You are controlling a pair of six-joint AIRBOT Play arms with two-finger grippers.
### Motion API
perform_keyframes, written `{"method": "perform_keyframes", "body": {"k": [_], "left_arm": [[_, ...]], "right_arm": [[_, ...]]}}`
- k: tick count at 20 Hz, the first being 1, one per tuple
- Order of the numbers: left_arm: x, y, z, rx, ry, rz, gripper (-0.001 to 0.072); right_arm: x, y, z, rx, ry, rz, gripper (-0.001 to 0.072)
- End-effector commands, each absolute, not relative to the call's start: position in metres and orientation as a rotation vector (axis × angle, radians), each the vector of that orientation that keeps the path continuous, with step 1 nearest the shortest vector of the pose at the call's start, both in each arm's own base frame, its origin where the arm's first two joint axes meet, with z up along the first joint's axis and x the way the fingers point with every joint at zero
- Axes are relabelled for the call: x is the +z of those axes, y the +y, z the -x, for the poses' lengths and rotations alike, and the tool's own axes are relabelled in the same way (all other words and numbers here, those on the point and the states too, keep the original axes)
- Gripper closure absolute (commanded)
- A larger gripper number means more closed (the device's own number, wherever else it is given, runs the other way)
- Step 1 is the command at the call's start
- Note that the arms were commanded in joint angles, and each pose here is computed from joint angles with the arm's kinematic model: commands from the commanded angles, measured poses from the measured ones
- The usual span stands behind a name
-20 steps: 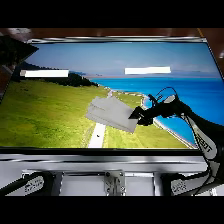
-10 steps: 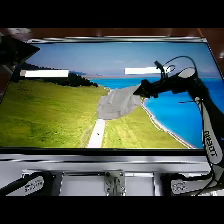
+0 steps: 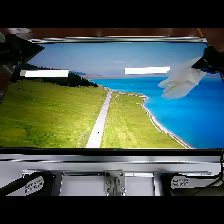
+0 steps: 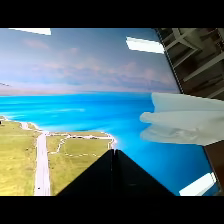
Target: Fold the shirts.
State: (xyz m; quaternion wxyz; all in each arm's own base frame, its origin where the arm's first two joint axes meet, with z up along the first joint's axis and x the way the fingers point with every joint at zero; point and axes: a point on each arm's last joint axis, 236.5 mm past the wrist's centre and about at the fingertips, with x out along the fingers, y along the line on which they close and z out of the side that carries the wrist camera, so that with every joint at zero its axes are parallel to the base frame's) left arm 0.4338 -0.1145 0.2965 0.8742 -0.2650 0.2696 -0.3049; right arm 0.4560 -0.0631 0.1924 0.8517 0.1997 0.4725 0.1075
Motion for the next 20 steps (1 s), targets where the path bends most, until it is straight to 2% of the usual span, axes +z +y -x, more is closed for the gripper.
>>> {"method": "perform_keyframes", "body": {"k": [1, 4, 6, 11, 13, 15, 17, 20], "left_arm": [[0.295, -0.117, -0.431, -0.639, 0.584, 0.576, 0.0664], [0.291, -0.12, -0.425, -0.658, 0.613, 0.569, 0.0664], [0.291, -0.12, -0.425, -0.658, 0.613, 0.568, 0.0664], [0.289, -0.122, -0.422, -0.666, 0.627, 0.565, 0.0664], [0.289, -0.123, -0.421, -0.669, 0.631, 0.564, 0.0664], [0.289, -0.123, -0.421, -0.667, 0.634, 0.572, 0.0664], [0.289, -0.126, -0.42, -0.667, 0.645, 0.594, 0.0664], [0.289, -0.134, -0.418, -0.686, 0.651, 0.586, 0.0664]], "right_arm": [[0.194, -0.149, -0.432, 0.097, 0.963, -0.355, 0.0647], [0.171, -0.208, -0.409, -0.037, 1.019, -0.367, 0.0647], [0.171, -0.212, -0.414, -0.009, 0.979, -0.424, 0.0646], [0.266, -0.177, -0.488, 0.213, 0.496, -0.514, 0.0647], [0.272, -0.187, -0.494, 0.179, 0.456, -0.509, 0.0647], [0.234, -0.199, -0.481, 0.116, 0.6, -0.442, 0.0647], [0.168, -0.21, -0.446, 0.059, 0.877, -0.372, 0.0646], [0.079, -0.225, -0.395, -0.037, 1.175, -0.438, 0.0646]]}}
